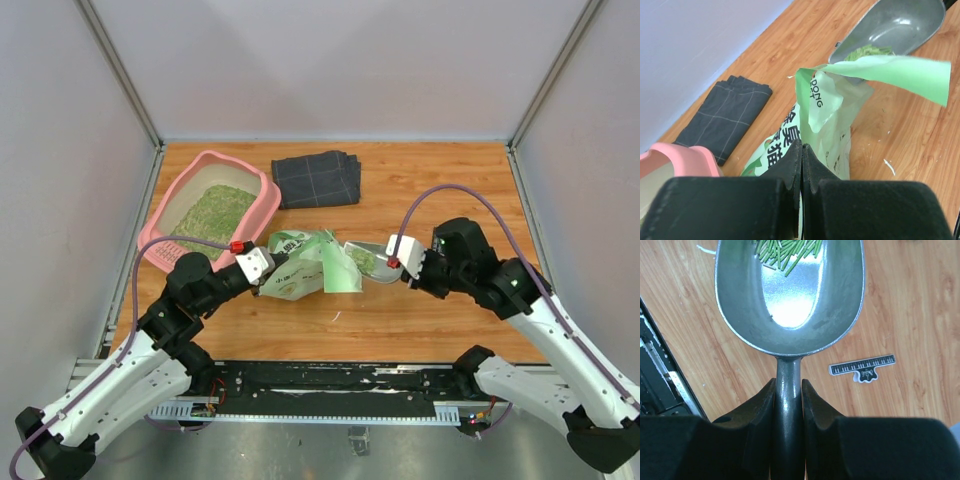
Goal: Fill the litter box with clean litter
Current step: 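Scoop the cat litter from the cat litter bag, then pour the cat litter into the litter box.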
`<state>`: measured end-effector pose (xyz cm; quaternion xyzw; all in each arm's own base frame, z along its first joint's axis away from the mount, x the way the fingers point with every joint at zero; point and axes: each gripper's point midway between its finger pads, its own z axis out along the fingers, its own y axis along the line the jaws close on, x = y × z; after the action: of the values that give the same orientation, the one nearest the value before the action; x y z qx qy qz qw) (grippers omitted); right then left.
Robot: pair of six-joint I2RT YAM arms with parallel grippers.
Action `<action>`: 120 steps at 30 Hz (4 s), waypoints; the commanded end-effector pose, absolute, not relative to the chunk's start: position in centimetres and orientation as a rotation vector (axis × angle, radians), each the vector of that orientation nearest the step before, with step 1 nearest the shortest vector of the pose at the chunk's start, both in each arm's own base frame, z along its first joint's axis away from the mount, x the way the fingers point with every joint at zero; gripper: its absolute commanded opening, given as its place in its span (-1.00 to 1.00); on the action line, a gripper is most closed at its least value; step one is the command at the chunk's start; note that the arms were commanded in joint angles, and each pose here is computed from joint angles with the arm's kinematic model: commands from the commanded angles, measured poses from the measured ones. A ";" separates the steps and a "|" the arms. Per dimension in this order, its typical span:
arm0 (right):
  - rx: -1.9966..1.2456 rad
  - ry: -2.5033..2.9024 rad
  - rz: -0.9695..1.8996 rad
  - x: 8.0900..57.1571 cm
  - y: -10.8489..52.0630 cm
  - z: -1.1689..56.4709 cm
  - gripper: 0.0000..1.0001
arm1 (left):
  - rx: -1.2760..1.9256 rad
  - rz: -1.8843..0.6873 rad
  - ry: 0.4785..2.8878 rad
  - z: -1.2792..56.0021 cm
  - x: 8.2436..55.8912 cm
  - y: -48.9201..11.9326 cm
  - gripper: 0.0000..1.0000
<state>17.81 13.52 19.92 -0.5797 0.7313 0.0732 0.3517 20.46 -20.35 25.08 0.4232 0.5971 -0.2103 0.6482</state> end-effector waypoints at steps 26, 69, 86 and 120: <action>-1.328 1.759 0.155 25.8 18.2 28.8 -0.99 | 0.857 -0.516 1.185 30.9 19.0 -19.7 -0.99; -1.681 1.187 -0.471 46.0 43.4 29.4 -0.99 | 0.124 -0.276 1.118 44.2 14.4 -2.8 0.98; -1.841 0.396 -1.167 46.8 48.7 32.8 -0.99 | -0.002 -0.263 1.045 45.3 12.9 0.2 0.98; -1.718 1.221 -0.555 40.6 34.1 32.9 -0.99 | 0.370 -0.409 1.233 37.9 16.8 -9.9 0.35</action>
<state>42.33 39.71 33.85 -0.7481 0.3473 -0.3215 0.4652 17.08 -6.61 38.19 0.1087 0.5768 -0.1440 0.7967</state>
